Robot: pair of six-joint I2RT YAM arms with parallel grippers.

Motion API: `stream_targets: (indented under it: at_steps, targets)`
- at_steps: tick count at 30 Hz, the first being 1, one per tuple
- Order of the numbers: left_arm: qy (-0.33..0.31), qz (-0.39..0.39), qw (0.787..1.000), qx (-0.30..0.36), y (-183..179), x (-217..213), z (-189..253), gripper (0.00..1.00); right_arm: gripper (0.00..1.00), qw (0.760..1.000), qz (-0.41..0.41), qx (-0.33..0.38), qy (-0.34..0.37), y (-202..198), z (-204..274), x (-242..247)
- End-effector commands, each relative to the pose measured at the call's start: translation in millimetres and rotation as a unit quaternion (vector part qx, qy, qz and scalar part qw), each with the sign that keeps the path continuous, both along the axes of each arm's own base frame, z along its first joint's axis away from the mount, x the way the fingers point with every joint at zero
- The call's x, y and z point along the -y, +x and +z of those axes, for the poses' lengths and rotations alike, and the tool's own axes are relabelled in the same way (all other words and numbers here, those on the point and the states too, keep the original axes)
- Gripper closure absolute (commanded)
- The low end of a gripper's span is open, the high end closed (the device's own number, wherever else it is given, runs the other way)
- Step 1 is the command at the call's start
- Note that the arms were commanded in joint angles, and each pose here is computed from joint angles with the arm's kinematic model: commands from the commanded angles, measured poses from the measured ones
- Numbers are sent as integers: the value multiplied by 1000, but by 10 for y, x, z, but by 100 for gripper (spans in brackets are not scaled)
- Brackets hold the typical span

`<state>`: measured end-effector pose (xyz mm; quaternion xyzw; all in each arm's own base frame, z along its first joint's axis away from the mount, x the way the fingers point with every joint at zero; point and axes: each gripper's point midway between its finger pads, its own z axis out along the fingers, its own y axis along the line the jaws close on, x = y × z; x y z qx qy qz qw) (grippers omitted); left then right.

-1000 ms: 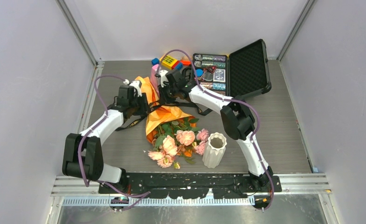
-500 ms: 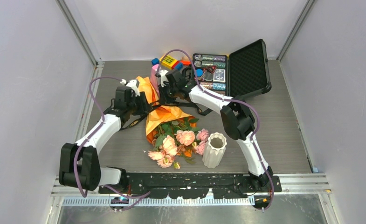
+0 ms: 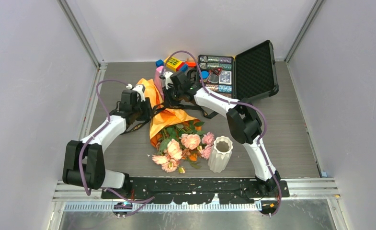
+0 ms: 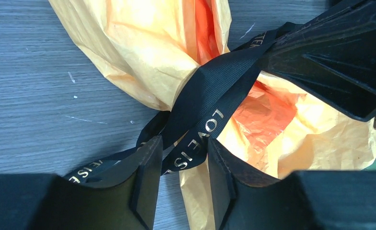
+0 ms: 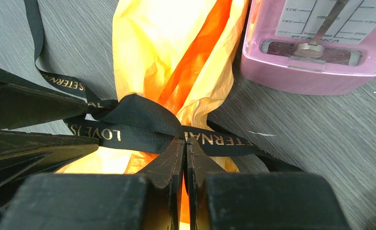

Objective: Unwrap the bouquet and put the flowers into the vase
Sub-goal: Untie the ribbon from the wrapping paper.

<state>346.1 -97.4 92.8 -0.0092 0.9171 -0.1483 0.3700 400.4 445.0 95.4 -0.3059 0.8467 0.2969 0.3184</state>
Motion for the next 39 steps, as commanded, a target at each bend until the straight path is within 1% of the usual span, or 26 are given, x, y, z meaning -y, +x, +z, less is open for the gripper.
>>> stream_targets:
  at_steps: [1,4,8,10,16,26,32,39]
  targets:
    - [2,-6,1000,19,54,12,86,59,89,998,-1,41,37,41,506,-78]
    - [0,-7,1000,20,42,19,86,65,89,998,-2,41,37,41,509,-82]
    - [-1,-7,1000,23,35,17,103,77,91,998,-6,43,35,56,505,-70]
    - [1,-5,1000,25,27,4,115,82,93,998,-15,45,32,82,503,-44]
    - [11,17,999,40,7,-81,208,87,99,997,-53,47,35,157,578,49]
    - [-15,51,998,39,-46,-122,240,100,100,990,-127,42,44,295,626,372]
    - [-36,105,994,21,-89,-354,97,100,100,979,-195,34,46,362,578,703]
    - [-97,163,982,-22,-175,-591,-163,100,100,974,-224,16,40,246,421,948]
